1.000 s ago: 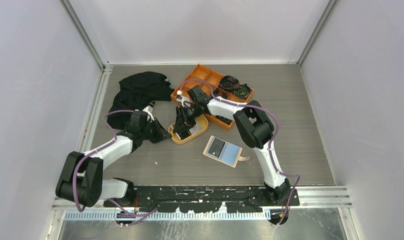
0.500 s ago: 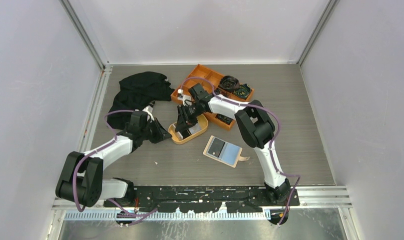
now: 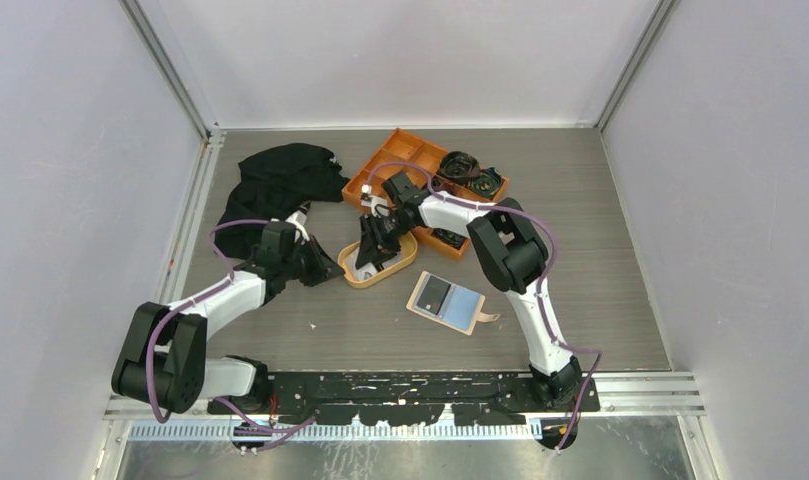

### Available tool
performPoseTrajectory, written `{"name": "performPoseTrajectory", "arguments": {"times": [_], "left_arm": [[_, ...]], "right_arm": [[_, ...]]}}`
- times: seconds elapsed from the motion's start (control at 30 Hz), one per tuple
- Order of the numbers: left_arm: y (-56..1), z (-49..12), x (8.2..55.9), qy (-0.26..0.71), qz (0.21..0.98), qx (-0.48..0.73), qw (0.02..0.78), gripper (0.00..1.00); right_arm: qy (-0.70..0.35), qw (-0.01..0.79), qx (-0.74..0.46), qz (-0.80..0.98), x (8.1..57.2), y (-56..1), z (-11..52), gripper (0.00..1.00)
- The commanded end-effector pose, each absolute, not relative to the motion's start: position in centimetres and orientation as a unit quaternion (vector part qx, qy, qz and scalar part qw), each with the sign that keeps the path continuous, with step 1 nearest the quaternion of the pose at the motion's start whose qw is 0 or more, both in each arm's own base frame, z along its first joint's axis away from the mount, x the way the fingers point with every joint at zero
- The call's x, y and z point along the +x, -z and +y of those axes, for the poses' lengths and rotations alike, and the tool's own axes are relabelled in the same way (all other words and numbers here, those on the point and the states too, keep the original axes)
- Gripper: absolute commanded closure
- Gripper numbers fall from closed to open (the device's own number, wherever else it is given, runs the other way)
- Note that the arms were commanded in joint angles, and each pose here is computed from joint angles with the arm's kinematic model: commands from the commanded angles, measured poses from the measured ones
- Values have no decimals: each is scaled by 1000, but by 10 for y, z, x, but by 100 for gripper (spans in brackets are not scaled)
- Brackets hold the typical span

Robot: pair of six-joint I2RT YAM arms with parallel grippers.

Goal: Put the credit cards into the card holder
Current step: Pick up the credit card from the storage box.

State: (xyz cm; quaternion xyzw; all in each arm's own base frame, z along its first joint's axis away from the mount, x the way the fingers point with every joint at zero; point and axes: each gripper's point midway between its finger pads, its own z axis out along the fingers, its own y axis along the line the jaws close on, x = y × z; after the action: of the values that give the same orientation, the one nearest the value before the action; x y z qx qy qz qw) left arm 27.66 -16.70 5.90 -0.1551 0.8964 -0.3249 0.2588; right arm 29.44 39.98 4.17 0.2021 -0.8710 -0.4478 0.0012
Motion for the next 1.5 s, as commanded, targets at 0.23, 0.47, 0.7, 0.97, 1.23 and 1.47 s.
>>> {"name": "performPoseTrajectory", "arguments": {"times": [0.23, 0.47, 0.7, 0.97, 1.23, 1.47], "left_arm": [[-67, -175, 280, 344, 889, -140, 267, 95], [-73, -176, 280, 349, 887, -138, 270, 95], [-80, -178, 279, 359, 882, -133, 275, 95], [-86, -179, 279, 365, 878, -128, 281, 96], [-86, -180, 278, 367, 877, -127, 281, 96], [-92, -178, 278, 367, 874, -122, 293, 95]], "right_arm": [[469, 8, 190, -863, 299, -45, 412, 65], [457, 9, 200, -867, 299, -44, 409, 67], [446, 16, 206, -871, 297, -37, 407, 66], [426, 4, 229, -876, 296, -40, 407, 68], [415, -14, 252, -874, 296, -52, 407, 69], [412, -9, 263, -872, 288, -50, 414, 69]]}}
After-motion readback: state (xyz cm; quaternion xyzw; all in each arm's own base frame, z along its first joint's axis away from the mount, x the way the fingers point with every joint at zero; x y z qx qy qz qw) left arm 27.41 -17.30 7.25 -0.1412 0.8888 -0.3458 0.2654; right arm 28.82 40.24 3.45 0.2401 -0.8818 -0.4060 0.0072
